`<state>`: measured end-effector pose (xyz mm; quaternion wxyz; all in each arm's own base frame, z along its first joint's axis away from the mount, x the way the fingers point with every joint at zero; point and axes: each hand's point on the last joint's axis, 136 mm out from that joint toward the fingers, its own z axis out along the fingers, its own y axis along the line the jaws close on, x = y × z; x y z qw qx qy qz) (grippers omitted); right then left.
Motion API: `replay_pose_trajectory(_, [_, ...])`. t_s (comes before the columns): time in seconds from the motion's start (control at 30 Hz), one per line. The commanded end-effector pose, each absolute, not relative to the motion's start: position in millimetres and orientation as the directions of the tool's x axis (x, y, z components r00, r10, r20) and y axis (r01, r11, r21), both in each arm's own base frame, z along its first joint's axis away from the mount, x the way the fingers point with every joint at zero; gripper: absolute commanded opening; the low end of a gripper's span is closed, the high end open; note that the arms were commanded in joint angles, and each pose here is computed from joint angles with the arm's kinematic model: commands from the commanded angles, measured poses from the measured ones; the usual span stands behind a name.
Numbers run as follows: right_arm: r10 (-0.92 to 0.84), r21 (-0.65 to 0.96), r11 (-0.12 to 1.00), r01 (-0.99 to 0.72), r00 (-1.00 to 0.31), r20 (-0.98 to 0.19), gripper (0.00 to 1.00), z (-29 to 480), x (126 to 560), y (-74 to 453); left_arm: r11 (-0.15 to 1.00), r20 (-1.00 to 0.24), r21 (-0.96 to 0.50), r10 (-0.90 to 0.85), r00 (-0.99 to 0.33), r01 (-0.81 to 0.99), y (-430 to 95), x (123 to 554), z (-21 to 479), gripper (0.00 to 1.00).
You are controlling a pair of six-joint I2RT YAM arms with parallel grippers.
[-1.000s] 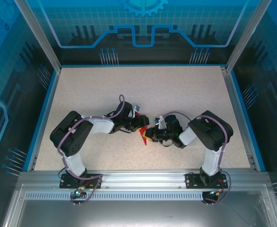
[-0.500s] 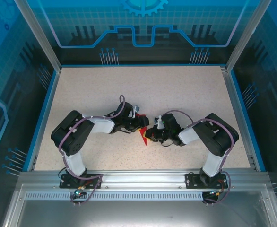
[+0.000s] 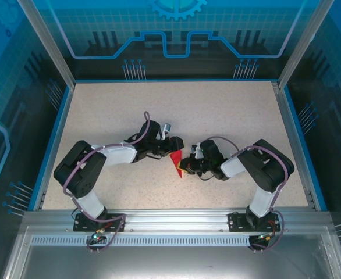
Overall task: Fold a paper plane with a square sheet of paper (pick it up from the middle)
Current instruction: Fold the wing for the fifth time at the center of the table.
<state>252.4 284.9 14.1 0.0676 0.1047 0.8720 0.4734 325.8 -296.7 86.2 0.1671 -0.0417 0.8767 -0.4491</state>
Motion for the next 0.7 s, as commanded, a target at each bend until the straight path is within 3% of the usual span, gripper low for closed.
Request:
replay_pose_trajectory(0.0, [0.283,0.787,0.577,0.218,-0.957,0.058,0.01,-9.8,240.7,265.7,0.597,-0.264,-0.796,-0.193,-0.945,0.101,-296.7,324.4,82.2,0.62])
replay_pose_trajectory(0.37, [0.274,0.789,0.575,0.216,-0.96,0.063,0.01,-9.3,241.7,267.4,0.586,-0.228,-0.807,-0.19,-0.955,0.076,-305.5,332.1,63.5,0.62])
replay_pose_trajectory(0.67, [0.25,0.796,0.573,0.194,-0.967,0.056,0.05,-4.4,243.0,271.2,0.662,-0.17,-0.749,-0.237,-0.956,-0.031,-292.5,334.5,35.6,0.61])
